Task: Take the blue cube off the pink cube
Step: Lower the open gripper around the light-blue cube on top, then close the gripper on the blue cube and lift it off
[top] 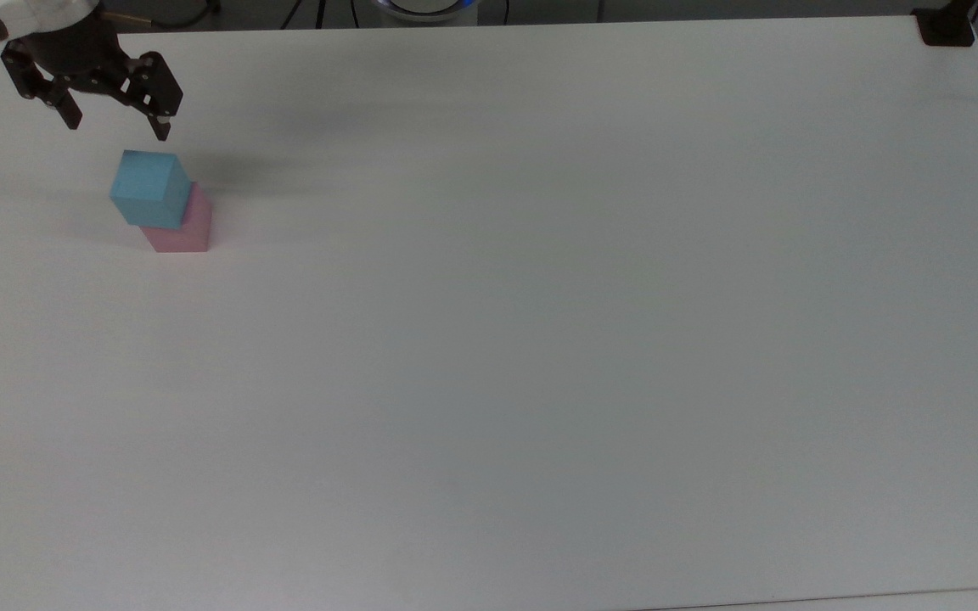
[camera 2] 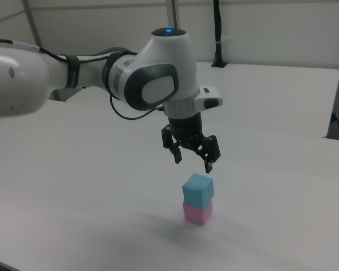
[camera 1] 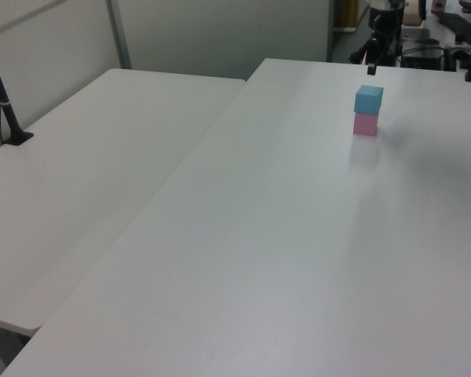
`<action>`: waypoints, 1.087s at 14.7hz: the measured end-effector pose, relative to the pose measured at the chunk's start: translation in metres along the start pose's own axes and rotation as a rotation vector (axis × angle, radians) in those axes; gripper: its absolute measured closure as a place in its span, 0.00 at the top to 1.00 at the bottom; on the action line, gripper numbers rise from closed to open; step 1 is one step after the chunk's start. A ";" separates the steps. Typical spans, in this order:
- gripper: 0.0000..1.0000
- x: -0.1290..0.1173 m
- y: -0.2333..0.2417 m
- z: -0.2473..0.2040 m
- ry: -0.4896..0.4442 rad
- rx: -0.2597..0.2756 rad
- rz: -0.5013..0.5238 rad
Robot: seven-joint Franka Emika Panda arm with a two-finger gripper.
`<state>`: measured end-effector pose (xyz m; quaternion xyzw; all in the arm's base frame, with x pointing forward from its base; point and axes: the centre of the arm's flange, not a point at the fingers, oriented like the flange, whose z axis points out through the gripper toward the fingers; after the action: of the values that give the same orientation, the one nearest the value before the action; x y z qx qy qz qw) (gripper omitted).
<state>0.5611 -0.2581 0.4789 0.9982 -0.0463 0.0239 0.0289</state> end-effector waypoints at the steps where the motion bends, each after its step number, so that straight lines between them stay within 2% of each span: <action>1: 1.00 0.000 0.000 0.006 -0.003 -0.001 0.001; 12: 1.00 0.005 0.001 0.065 -0.022 -0.011 0.039; 13: 0.95 0.005 0.001 0.068 -0.025 -0.011 0.039; 15: 0.92 0.005 0.000 0.070 -0.029 -0.010 0.038; 16: 0.85 0.005 -0.001 0.071 -0.031 -0.009 0.037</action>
<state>0.5694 -0.2621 0.4083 0.9973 -0.0651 0.0087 0.0321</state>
